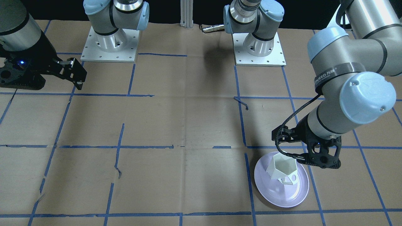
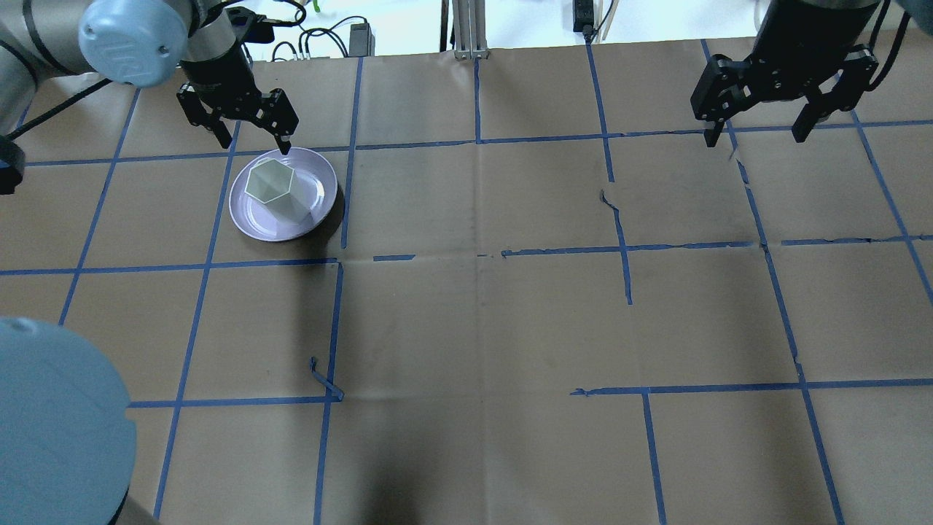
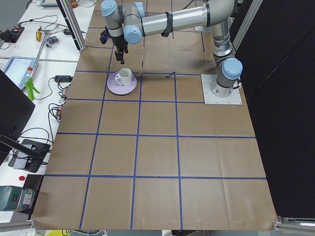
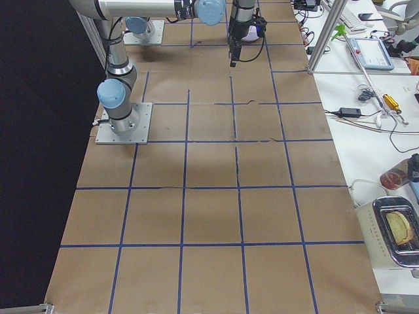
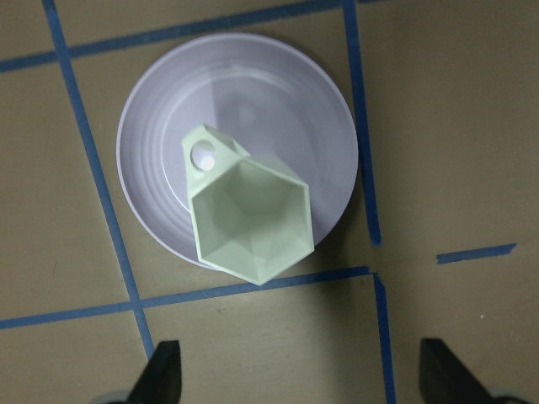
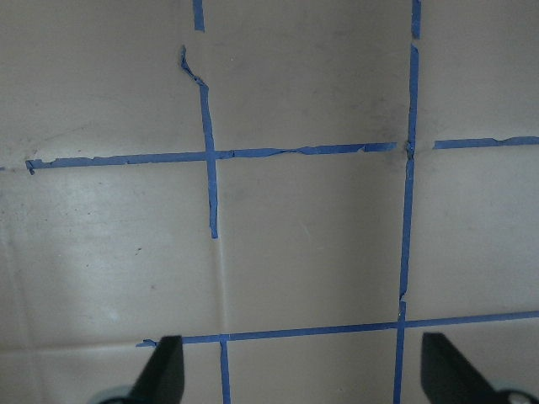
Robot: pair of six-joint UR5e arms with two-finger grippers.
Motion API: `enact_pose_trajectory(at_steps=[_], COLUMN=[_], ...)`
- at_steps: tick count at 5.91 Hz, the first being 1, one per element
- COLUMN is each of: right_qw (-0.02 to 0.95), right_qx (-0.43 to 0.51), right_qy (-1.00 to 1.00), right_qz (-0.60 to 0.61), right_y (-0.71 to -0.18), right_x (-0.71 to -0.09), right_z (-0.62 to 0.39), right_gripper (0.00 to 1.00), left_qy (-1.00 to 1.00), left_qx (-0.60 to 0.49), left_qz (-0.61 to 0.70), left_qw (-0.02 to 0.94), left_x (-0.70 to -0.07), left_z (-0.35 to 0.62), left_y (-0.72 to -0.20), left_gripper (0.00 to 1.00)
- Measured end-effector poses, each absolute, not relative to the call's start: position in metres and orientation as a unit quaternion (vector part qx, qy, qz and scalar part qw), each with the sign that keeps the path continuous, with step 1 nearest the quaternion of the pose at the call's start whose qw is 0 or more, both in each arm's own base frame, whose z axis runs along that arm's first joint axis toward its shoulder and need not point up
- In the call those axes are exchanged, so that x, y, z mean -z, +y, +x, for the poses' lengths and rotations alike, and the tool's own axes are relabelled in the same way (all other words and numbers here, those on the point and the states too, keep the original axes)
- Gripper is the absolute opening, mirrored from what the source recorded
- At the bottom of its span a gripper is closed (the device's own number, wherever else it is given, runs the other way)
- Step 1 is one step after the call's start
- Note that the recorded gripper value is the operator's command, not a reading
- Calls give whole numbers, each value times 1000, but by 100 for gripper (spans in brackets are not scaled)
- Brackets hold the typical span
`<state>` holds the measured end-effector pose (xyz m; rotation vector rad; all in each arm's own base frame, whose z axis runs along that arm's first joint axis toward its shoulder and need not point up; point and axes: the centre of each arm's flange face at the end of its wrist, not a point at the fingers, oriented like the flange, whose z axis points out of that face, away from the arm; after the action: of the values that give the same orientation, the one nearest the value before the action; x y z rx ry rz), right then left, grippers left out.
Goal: Flip cup and place on plate
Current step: 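Open the left gripper and raise it away from the mug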
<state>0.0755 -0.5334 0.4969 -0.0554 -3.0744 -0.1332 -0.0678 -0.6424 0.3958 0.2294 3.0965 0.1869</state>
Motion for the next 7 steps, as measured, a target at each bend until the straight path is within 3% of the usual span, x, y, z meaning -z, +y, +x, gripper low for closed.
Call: enact_pose_trajectory(at_steps=[3,7], right_qw=[32,32], right_qx=[43,43], right_qy=[-998,-998], right_qz=[-18,-18], right_y=[-533,-533], right_x=[-497,-497], right_z=[75,75], right_gripper=[100,100], left_qy=[999,999], left_qx=[-38,-45], left_qz=[0,-6], left_qw=[23,19], left_x=[-471,-469], left_z=[-139,-177], left_y=[-582,-555], left_gripper=[99,99])
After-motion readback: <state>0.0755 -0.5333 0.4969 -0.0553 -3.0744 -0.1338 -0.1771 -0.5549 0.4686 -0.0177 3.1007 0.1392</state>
